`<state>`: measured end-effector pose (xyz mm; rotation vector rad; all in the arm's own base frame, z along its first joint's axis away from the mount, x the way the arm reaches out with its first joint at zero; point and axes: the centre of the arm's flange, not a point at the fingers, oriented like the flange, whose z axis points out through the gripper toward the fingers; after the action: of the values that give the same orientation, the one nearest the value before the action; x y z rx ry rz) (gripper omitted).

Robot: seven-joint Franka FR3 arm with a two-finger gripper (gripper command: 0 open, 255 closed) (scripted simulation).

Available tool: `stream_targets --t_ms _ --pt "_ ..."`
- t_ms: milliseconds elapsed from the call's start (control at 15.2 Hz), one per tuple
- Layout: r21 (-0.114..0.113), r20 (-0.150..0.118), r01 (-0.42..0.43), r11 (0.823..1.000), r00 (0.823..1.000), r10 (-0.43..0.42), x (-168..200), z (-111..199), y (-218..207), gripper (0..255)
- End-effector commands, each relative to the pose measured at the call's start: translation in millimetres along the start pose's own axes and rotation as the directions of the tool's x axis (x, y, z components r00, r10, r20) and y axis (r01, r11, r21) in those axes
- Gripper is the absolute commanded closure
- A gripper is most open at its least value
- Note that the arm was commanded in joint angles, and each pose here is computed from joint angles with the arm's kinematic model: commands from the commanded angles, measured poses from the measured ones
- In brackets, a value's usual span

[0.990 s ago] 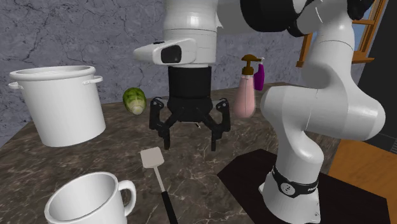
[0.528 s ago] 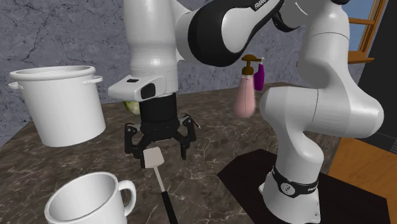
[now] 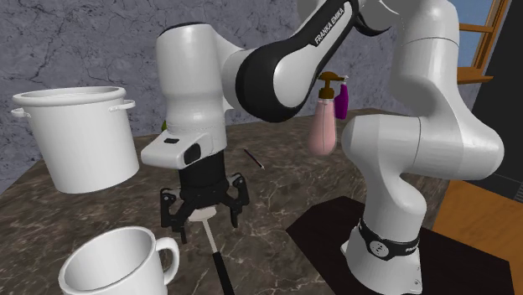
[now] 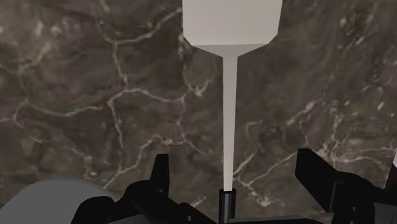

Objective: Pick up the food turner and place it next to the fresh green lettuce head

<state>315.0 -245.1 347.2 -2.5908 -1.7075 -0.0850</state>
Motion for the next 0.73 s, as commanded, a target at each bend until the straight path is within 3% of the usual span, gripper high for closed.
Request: stream_targets --t_ms 0,462,528,660 --pt "-0.001 0.000 0.000 1.000 1.000 0.000 -1.0 8.7 -0.2 0" --pt "-0.001 0.000 0.000 1.000 1.000 0.000 -1.0 8.7 -0.2 0" --pt "-0.001 0.000 0.000 1.000 1.000 0.000 -1.0 8.7 -0.2 255" --pt "-0.001 0.000 0.000 1.000 1.000 0.000 -1.0 8.7 -0.2 255"
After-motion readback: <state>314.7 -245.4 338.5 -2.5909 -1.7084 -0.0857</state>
